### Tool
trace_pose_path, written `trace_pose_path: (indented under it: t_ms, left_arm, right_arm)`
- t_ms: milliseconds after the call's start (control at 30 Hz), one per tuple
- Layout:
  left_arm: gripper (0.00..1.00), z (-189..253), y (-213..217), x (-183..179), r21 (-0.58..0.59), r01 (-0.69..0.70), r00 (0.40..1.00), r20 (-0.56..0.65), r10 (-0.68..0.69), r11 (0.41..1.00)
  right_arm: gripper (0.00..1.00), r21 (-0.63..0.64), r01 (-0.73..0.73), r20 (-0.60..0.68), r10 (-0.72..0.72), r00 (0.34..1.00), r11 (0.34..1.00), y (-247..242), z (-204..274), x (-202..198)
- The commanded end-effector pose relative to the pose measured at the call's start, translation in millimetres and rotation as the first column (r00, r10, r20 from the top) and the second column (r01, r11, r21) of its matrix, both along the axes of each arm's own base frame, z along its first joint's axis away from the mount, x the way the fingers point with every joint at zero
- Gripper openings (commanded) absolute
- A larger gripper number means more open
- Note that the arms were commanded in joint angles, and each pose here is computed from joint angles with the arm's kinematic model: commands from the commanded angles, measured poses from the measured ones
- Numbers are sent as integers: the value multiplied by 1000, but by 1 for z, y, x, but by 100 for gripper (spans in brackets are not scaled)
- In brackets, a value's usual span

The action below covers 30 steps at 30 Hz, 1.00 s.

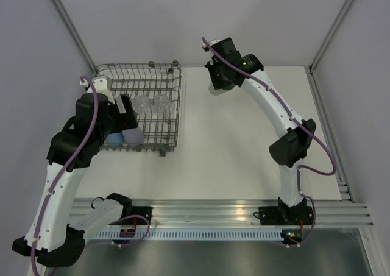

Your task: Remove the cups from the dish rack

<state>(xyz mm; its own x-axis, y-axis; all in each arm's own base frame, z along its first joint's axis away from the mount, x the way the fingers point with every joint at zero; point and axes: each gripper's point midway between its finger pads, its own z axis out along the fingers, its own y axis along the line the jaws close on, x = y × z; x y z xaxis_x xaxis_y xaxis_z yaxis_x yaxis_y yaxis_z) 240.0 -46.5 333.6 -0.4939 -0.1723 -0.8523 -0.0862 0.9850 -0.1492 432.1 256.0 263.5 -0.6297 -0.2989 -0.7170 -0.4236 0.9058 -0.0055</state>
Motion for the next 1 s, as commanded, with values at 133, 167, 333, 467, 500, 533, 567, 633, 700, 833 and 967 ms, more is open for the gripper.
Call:
trace_pose_path:
  t_ms: [133,167,333,467,500,533,567,633,700,833,967]
  left_arm:
    - [100,-19,15,-3,102,-20,999,-46,25,995]
    - [100,-20,16,-4,109,-24,998,-51,29,994]
    - [100,-28,19,-3,131,-31,996,-75,41,991]
    - [100,-31,18,-2,132,-28,996,-86,39,991]
    - [100,-32,17,-2,133,-26,995,-89,38,991]
    - [100,-33,17,-2,136,-24,995,-93,37,990]
    - [100,-34,17,-1,137,-24,995,-96,37,990]
    - [100,-38,17,-2,138,-23,994,-107,38,990]
    - [100,-39,17,-1,139,-23,993,-112,38,990]
    - [100,-37,16,-2,130,-19,994,-105,32,991]
    - [100,-37,16,-2,134,-14,994,-107,29,991]
  right_arm:
    - [0,-174,-52,-158,24,987,983,-4,-60,7]
    - [0,-195,-76,-169,43,985,978,-5,-66,9]
    - [0,-238,-82,-239,24,971,968,-10,-104,18]
    - [0,-244,-86,-255,22,967,966,-12,-115,22]
    - [0,-239,-89,-257,25,966,967,-11,-116,22]
    - [0,-242,-89,-261,23,965,966,-12,-119,24]
    - [0,-240,-91,-264,25,964,967,-12,-120,24]
    - [1,-242,-94,-271,26,962,966,-12,-126,26]
    - [0,-243,-101,-284,29,958,965,-12,-132,26]
    - [2,-253,-97,-289,21,957,963,-13,-139,29]
    - [7,-251,-93,-280,19,960,964,-12,-139,32]
